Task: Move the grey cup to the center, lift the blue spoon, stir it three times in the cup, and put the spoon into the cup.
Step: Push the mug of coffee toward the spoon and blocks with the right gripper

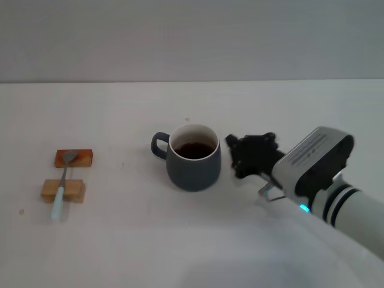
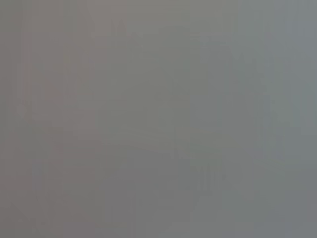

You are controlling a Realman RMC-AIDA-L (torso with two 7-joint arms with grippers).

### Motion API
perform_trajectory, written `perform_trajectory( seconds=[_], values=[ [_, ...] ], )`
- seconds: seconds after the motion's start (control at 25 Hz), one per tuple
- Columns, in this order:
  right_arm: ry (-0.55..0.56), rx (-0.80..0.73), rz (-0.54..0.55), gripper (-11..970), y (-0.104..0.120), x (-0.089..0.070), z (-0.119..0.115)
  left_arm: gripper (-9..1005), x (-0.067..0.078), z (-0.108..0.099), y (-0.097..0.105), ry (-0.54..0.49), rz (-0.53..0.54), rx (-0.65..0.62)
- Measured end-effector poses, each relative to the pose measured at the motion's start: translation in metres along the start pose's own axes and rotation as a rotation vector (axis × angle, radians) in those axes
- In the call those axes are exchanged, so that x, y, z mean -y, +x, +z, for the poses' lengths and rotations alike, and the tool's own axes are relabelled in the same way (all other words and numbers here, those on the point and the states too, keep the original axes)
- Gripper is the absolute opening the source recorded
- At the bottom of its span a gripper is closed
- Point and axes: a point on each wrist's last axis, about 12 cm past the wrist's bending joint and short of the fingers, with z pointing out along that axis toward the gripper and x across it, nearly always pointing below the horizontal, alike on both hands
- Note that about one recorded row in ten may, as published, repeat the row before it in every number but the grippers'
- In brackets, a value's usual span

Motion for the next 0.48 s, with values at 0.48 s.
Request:
perform_trajectory(
  seconds=[0.48],
  values=[
    [0.343,0.001,0.089,10,0.012,0.082,-0.024,801,0.023,-0.019,0.014,0.190,-0.016,-0.082]
  ],
)
